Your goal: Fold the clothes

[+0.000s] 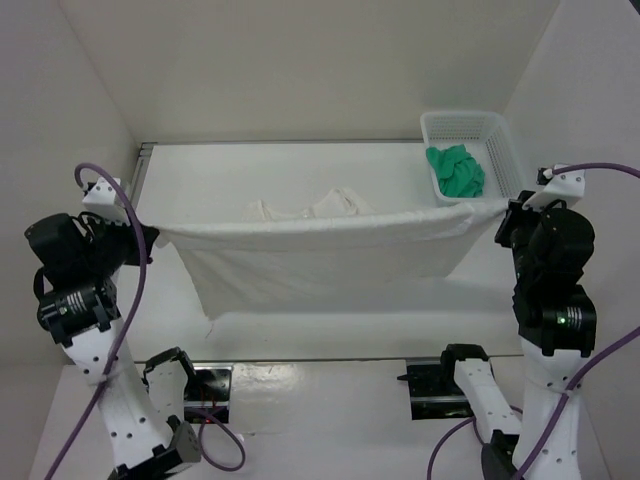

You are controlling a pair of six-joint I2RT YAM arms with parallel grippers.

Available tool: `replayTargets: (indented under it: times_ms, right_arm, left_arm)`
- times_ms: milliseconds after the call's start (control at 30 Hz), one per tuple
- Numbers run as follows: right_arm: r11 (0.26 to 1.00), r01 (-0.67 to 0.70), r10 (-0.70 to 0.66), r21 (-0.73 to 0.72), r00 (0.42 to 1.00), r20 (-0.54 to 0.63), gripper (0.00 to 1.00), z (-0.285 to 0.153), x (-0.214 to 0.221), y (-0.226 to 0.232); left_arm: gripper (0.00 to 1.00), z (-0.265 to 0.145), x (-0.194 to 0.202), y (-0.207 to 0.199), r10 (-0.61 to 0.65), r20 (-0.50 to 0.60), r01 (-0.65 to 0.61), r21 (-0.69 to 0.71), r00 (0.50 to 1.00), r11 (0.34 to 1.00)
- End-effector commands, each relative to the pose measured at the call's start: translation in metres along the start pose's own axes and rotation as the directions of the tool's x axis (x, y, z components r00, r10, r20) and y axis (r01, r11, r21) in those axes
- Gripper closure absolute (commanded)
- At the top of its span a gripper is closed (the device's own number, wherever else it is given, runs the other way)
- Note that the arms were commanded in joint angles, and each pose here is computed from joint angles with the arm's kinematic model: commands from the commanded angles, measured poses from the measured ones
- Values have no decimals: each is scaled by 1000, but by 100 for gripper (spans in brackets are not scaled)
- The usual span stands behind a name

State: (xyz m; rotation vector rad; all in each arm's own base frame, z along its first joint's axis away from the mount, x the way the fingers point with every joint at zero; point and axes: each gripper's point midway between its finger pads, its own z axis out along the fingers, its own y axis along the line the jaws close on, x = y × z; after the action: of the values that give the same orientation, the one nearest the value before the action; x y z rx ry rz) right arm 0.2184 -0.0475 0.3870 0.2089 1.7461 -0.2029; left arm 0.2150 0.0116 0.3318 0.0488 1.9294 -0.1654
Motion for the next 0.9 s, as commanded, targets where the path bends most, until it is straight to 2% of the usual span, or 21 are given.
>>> replayTargets:
  times_ms: [0,300,467,600,733,867]
  right_arm:
    - [993,-43,31,113,994,103,100,7,-23,-19]
    - [992,19,-21,126,1000,15,100,33,-1,-18]
    - [999,45,-43,26,996,-73,100,61,17,2]
    - [997,68,-71,-31,988,-135,100,70,38,12]
    - [994,107,-111,-35,986,-123,100,59,42,8]
    - [989,126,-135,-75,981,-138,100,60,46,14]
  left_arm:
    - [100,17,-9,10,-6,15,6,16,1000,1000]
    - [100,51,10,21,1,-77,7,112,997,994]
    - [100,68,33,30,16,-159,7,147,987,989]
    - [100,55,49,35,89,-179,-68,120,980,990]
    - [100,34,48,32,191,-142,-183,68,971,981]
    - [100,32,52,23,181,-139,-168,100,974,981]
